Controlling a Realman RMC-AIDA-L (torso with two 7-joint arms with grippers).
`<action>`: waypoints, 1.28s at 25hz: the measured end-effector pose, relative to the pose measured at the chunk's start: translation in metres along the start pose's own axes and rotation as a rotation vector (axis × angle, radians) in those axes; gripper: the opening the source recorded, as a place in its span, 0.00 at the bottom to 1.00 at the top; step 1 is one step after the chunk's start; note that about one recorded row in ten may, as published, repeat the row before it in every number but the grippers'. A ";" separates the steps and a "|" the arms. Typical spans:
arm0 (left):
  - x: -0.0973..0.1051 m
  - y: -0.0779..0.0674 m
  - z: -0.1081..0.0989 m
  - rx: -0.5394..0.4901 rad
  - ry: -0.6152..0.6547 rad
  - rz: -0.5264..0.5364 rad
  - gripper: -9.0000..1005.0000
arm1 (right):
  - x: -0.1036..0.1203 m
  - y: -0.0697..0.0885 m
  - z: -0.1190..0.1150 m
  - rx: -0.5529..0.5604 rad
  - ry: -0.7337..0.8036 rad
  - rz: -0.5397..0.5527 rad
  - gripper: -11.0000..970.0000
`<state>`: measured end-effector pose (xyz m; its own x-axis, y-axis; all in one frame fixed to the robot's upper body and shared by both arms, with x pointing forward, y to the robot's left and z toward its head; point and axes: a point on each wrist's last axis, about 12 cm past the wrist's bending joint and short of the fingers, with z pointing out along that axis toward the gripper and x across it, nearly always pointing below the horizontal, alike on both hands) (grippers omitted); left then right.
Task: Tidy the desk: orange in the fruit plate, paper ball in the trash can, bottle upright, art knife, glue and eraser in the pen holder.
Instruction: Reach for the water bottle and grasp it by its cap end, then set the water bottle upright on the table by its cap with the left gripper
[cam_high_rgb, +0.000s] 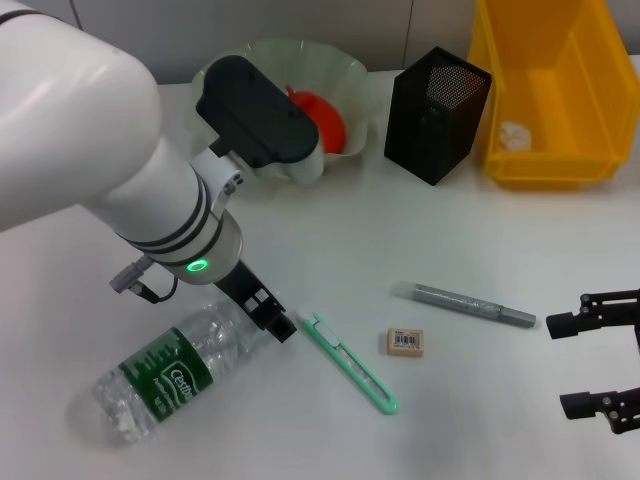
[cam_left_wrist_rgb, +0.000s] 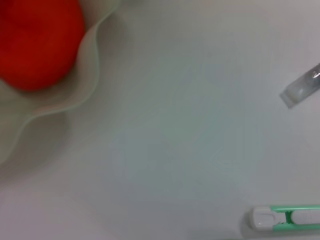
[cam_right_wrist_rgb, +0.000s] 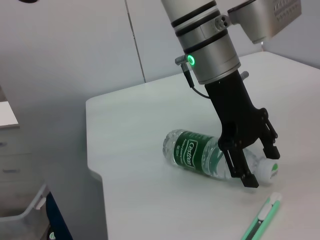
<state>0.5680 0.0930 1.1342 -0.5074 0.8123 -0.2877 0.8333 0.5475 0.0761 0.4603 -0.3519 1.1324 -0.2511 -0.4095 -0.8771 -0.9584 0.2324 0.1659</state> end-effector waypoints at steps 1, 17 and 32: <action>0.000 -0.001 0.000 0.000 0.000 0.004 0.81 | 0.000 0.000 0.000 0.001 0.000 0.000 0.81; -0.004 -0.010 0.006 -0.015 0.031 0.128 0.54 | -0.001 -0.001 0.000 0.006 -0.005 -0.007 0.81; -0.008 -0.008 -0.016 -0.054 -0.085 0.130 0.46 | 0.000 -0.003 0.001 -0.003 -0.026 0.006 0.81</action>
<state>0.5616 0.0857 1.1515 -0.3737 0.8584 -0.3514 0.8767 0.4507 0.1684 0.4638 -0.3515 1.1314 -0.2533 -0.3849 -0.8875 -0.9572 0.2323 0.1724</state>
